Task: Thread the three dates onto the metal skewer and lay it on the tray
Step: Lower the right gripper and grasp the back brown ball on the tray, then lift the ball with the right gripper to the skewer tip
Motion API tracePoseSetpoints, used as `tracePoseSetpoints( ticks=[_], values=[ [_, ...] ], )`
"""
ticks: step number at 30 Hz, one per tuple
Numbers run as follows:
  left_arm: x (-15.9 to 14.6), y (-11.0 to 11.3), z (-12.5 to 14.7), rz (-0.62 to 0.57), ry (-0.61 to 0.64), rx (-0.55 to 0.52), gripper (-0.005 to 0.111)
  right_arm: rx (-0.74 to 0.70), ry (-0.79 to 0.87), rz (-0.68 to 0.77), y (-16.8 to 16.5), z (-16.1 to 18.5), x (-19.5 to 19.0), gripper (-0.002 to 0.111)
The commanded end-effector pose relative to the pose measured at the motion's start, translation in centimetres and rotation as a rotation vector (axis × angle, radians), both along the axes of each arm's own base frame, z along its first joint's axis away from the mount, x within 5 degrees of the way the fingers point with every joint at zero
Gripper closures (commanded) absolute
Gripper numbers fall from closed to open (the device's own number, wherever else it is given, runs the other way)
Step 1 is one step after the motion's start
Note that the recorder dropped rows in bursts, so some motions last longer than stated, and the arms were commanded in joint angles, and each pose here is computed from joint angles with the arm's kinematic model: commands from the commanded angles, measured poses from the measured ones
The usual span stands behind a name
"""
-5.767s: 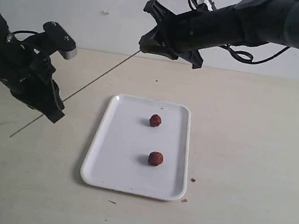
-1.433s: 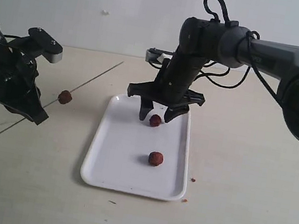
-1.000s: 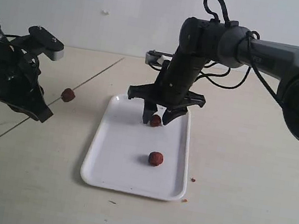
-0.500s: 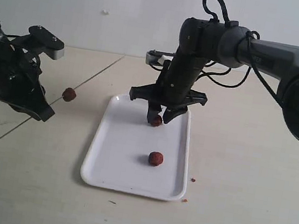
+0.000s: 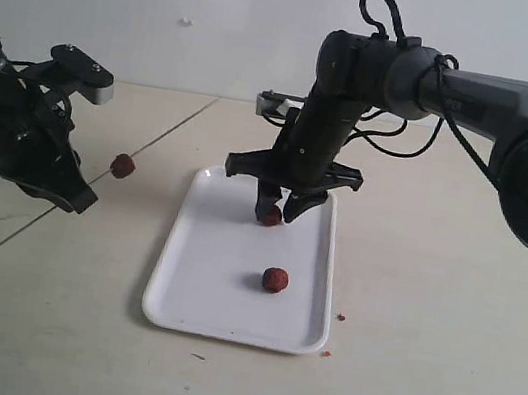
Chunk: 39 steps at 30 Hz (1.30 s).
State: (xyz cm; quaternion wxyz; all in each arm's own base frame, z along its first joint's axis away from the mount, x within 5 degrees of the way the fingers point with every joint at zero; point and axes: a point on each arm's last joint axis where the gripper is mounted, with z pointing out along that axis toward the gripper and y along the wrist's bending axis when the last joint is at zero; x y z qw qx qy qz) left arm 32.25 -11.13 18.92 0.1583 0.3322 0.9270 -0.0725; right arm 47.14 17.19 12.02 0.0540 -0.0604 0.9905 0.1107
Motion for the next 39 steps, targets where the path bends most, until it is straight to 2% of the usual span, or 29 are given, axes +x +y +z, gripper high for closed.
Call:
tracePoseSetpoints(
  ticks=[1, 4, 10, 16, 19, 22, 26, 33, 39],
  values=[
    [0.3, -0.1, 0.4, 0.017, -0.019, -0.018, 0.107, 0.007, -0.008, 0.007, 0.0, 0.3, 0.1, 0.075],
    [0.3, -0.1, 0.4, 0.018, -0.018, -0.02, 0.107, 0.01, -0.024, 0.003, 0.0, 0.3, 0.3, 0.083],
    [0.3, -0.1, 0.4, 0.018, -0.018, -0.02, 0.107, 0.009, -0.062, -0.007, -0.1, 1.0, 0.6, 0.083],
    [0.1, -0.1, 0.3, 0.02, 0.003, -0.026, 0.107, 0.012, -0.21, -0.047, -2.2, 5.3, 1.5, 0.083],
    [0.0, -0.3, 0.4, 0.038, 0.021, -0.055, 0.107, 0.044, -0.295, -0.147, -3.7, 7.4, 2.3, 0.083],
    [-0.1, -0.8, 0.5, 0.062, 0.037, -0.111, 0.107, 0.083, -0.352, -0.234, -4.8, 8.5, 3.0, 0.083],
    [-0.1, -1.4, 0.7, 0.06, 0.042, -0.173, 0.107, 0.189, -0.392, -0.29, -4.1, 8.9, 3.5, 0.083],
    [0.2, -1.6, 0.0, 0.066, 0.048, -0.187, 0.107, 0.433, -0.416, -0.361, -2.6, 9.8, 4.0, 0.083],
    [1.0, -1.9, -1.0, 0.114, 0.023, -0.224, 0.107, 0.481, -0.422, -0.382, -2.4, 10.1, 4.2, 0.083]
  ],
)
